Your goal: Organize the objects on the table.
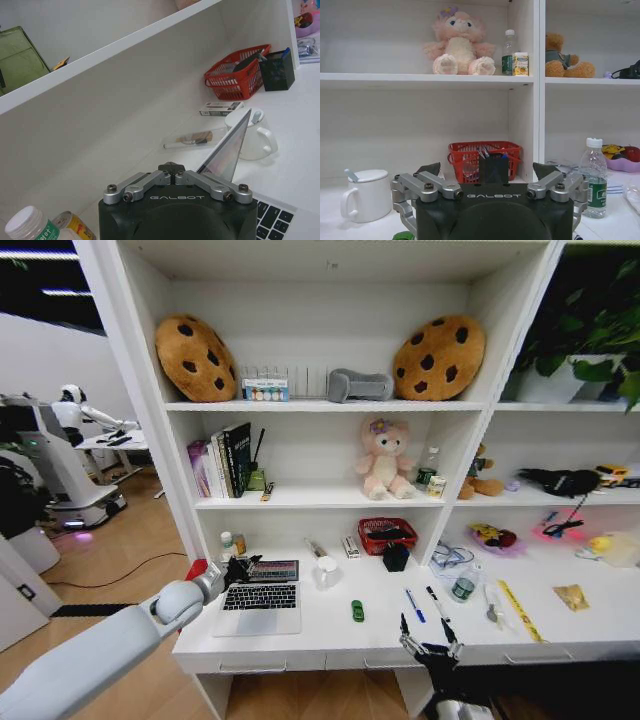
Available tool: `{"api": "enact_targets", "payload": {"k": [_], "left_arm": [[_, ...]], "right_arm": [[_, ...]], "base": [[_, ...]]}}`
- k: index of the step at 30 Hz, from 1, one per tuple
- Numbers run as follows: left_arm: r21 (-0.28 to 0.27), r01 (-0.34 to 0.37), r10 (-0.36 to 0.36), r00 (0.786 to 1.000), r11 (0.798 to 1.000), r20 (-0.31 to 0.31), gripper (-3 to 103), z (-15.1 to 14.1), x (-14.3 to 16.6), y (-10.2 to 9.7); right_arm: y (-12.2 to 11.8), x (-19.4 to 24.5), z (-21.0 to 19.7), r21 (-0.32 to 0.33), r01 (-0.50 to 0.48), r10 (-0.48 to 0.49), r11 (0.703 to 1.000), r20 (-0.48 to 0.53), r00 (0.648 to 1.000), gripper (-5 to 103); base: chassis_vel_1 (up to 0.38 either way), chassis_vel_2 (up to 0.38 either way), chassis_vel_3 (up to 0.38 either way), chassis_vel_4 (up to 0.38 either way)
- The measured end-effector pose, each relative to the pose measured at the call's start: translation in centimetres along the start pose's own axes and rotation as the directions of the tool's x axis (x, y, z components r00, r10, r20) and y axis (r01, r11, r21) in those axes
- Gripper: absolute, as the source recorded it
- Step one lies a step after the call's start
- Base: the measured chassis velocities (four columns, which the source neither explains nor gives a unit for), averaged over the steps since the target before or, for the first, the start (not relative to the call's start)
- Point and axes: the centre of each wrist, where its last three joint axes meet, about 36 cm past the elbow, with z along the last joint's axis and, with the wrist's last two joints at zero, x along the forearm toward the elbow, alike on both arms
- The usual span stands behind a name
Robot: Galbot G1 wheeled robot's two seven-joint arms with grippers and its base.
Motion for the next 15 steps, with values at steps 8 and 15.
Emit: {"api": "enact_targets", "payload": {"k": [8,15], "left_arm": [[-0.015,-0.044,0.043,0.999,0.999,-0.030,0,0.9,2.6,-1.6],[-0.018,-0.074,0.073,0.995,0.997,-0.072,0,2.5,6.5,-4.2]], "right_arm": [[0.0,-0.2,0.1,-0.004,0.000,0.000,1.000,0.000,1.000,100],[0.2,-0.4,0.3,-0.012,0.006,-0.006,1.000,-0.006,1.000,100]], "base": [[0.000,0.000,0.000,0.000],[0.000,0.000,0.000,0.000]]}}
